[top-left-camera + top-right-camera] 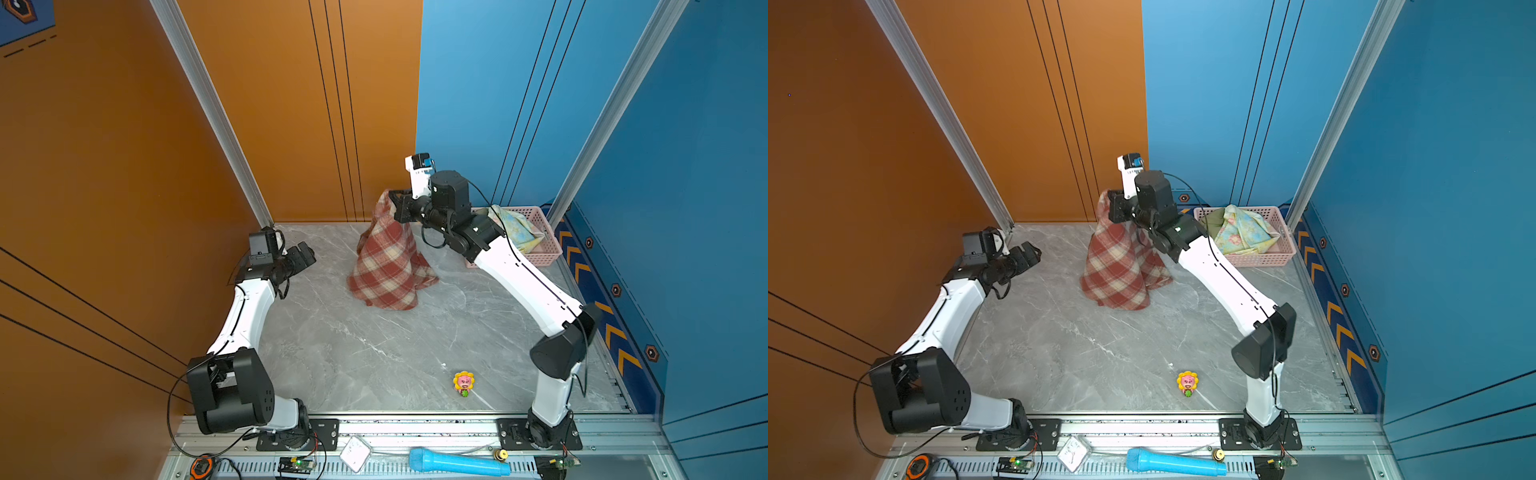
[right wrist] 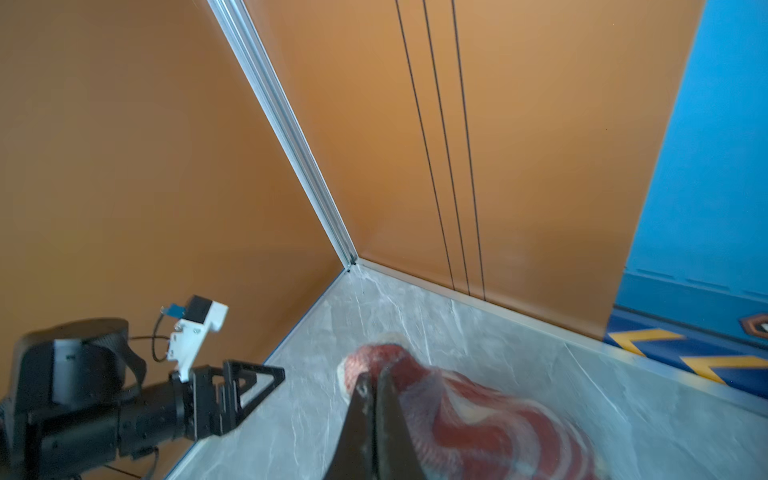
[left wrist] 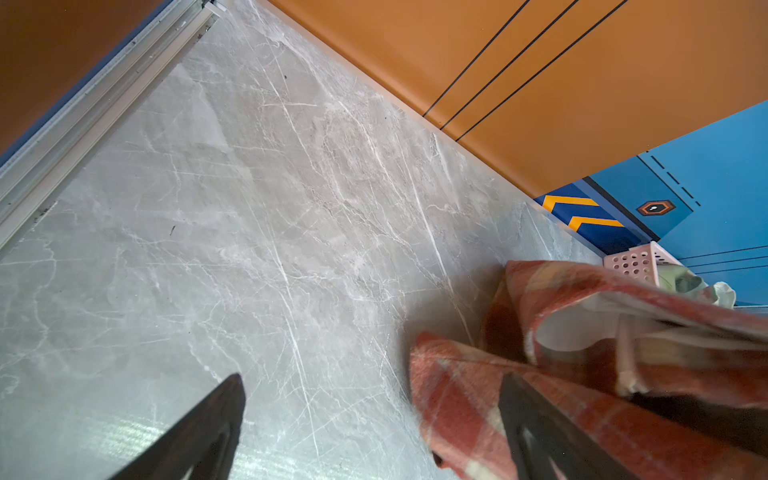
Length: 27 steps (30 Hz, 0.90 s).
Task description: Fold and stack the skirts
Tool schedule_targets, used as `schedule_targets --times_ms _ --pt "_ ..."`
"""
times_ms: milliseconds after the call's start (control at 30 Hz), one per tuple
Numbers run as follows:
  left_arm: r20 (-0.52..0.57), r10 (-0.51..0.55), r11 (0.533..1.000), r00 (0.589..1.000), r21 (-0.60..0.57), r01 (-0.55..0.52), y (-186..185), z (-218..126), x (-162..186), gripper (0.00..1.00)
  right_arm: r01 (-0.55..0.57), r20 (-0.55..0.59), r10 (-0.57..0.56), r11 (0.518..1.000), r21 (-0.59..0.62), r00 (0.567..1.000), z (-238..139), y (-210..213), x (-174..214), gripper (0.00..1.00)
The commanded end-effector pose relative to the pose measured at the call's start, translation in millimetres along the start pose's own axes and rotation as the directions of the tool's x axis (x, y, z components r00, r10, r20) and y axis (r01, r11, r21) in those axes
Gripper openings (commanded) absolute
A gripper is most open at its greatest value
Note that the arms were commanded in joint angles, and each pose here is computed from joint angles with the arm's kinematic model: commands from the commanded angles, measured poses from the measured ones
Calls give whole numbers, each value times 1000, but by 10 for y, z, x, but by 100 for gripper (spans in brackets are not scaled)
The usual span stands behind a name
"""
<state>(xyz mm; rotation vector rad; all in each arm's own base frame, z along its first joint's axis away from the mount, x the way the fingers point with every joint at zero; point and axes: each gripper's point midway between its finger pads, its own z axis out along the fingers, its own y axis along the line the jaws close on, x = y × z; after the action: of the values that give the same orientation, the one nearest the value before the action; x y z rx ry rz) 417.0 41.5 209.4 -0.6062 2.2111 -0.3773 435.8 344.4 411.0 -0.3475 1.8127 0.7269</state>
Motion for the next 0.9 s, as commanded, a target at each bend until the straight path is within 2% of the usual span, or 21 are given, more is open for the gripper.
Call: schedule_targets --times_ms 0,33,67,167,200,233,367,567,667,733,800,867 --pt "-10 0 1000 1000 -25 -1 59 52 67 96 0 -17 3 986 167 1000 -322 -648 309 0" --pt "-14 10 1000 1000 -28 -11 44 63 92 96 6 -61 9 968 250 998 -456 -925 597 0" --pt "-17 21 999 1000 -29 -21 28 74 108 96 12 -88 14 955 295 996 -558 -1087 781 7" --pt "-42 72 997 996 -37 -74 -70 121 210 96 29 -202 52 925 378 978 -815 -1438 1399 50" --pt "-53 98 994 994 -42 -100 -114 143 252 96 36 -231 60 919 392 971 -864 -1493 1549 63" --pt "-68 125 991 990 -48 -128 -158 170 310 96 43 -256 68 914 404 964 -894 -1542 1670 69" --pt "-113 258 961 960 -68 -266 -366 262 523 96 43 -313 106 900 435 944 -933 -1684 1961 73" --pt "-171 484 871 858 -1 -492 -934 395 921 96 16 -340 166 880 474 926 -933 -1876 2208 73" --pt "-164 621 781 767 39 -624 -1275 441 1085 96 27 -367 176 873 487 913 -971 -1952 2367 74" --pt "-161 707 705 688 87 -704 -1532 508 1243 96 8 -370 202 870 493 907 -1027 -1999 2473 75" --pt "-161 765 643 624 136 -753 -1727 584 1388 97 -1 -369 215 865 502 904 -1093 -2031 2548 75" --pt "-165 800 598 576 165 -784 -1853 683 1492 97 -7 -370 225 861 508 901 -1161 -2052 2601 76"
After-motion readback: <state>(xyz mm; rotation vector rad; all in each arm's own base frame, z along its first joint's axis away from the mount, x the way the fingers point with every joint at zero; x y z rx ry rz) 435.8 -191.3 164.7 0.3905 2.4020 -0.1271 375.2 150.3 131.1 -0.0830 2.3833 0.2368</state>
